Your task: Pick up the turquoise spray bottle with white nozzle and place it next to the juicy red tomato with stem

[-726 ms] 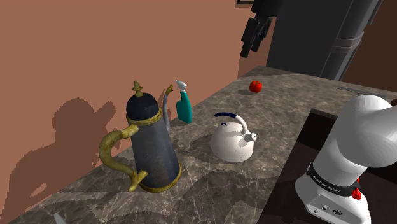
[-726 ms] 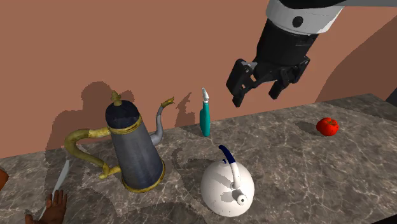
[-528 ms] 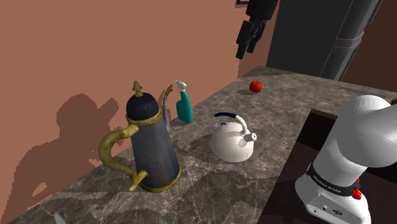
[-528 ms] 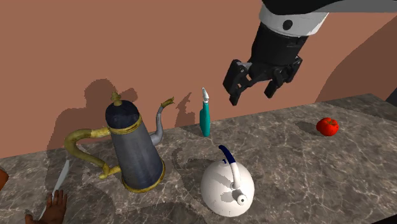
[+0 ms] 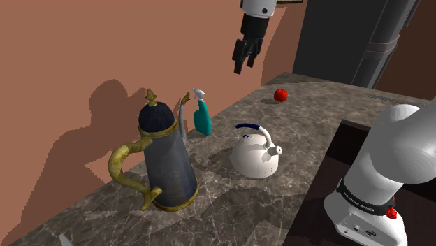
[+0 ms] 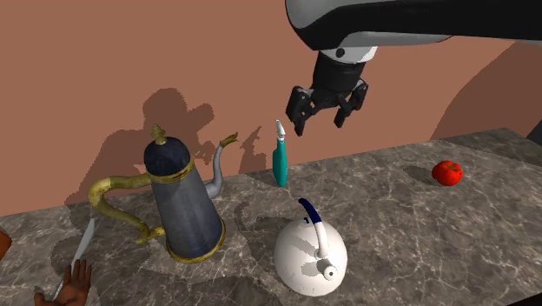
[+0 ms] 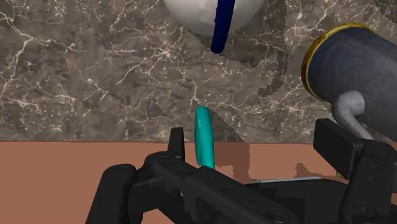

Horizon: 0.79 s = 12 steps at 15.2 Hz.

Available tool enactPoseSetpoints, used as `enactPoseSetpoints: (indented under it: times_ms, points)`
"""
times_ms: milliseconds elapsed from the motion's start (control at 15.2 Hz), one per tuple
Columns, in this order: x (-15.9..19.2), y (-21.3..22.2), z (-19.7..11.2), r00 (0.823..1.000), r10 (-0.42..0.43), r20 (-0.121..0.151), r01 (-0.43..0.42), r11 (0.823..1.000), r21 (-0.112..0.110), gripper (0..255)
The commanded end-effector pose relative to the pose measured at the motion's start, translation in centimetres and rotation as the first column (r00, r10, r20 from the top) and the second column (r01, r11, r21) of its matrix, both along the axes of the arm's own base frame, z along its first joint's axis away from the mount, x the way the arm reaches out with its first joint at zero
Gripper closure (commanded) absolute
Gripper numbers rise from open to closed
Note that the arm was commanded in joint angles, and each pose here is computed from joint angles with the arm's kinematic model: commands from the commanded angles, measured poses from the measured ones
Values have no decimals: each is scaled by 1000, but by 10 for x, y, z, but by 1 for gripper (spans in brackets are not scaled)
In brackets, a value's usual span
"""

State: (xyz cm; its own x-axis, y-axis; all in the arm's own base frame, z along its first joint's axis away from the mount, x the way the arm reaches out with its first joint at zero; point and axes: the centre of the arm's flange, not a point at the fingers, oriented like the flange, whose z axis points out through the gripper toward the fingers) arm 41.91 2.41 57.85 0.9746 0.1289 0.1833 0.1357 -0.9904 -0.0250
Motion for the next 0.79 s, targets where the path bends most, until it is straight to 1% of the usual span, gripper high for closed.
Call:
enactPoseSetpoints:
  times_ms: [0,726]
  points:
    - [28,4,-14,1000,4,-5,-4,1000,-1,0]
    - [160,13,-81,999,26,-34,-27,1000,-8,0]
